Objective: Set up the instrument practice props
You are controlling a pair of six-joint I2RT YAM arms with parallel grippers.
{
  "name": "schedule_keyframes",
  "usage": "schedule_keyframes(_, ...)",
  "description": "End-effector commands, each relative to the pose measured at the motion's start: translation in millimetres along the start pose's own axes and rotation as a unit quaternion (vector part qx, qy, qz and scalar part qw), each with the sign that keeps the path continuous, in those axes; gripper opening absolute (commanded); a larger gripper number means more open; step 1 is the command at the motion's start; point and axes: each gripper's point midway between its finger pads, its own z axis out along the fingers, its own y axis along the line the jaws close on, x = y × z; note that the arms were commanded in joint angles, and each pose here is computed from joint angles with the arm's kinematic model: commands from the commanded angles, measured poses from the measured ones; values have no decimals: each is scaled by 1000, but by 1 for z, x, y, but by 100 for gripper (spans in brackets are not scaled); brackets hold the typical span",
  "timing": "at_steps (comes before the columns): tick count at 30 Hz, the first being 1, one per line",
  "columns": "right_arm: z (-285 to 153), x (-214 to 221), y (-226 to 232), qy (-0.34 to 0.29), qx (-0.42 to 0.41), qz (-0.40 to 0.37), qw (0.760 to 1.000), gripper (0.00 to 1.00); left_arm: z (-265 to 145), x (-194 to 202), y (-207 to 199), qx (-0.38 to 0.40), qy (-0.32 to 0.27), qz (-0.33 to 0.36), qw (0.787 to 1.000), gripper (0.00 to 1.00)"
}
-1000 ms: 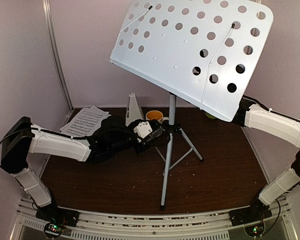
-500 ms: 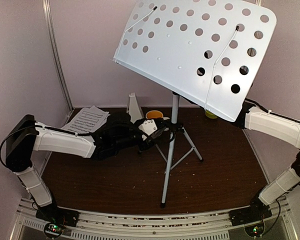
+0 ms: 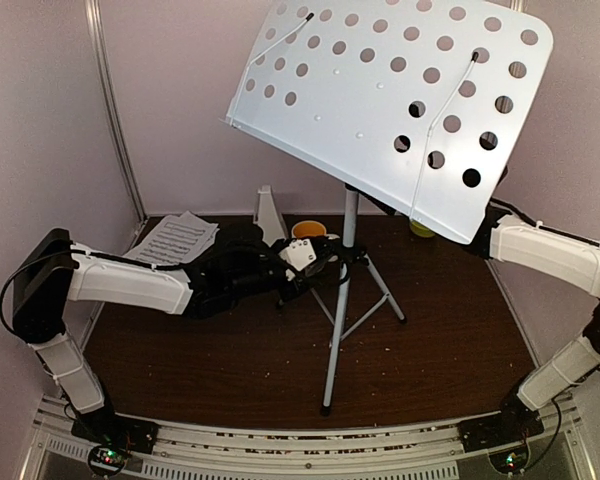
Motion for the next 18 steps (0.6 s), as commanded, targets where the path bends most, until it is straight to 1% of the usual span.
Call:
schedule_keyframes(1, -8, 0, -2, 1, 27, -7, 1000, 93, 2, -15, 8, -4, -25, -7, 1000, 51)
schedule_keyframes(3, -12, 3, -4, 5, 38, -5, 999, 99, 1, -15, 8, -5, -25, -7, 1000, 51)
schedule_keyframes(5, -19, 5, -7, 3, 50, -1, 999, 100, 1, -15, 10, -10, -24, -6, 1000, 50)
schedule_keyframes(11, -33, 19, -3, 10, 62, 18, 998, 100, -1, -14, 11, -13, -22, -5, 1000, 48)
schedule_keyframes(16, -56, 51, 6, 9, 100, 50, 994, 100, -3, -11, 13, -19, -16, -8, 1000, 48)
schedule_keyframes(18, -68, 68, 7, 9, 129, 61, 990, 100, -4, -9, 14, -21, -12, -11, 1000, 48)
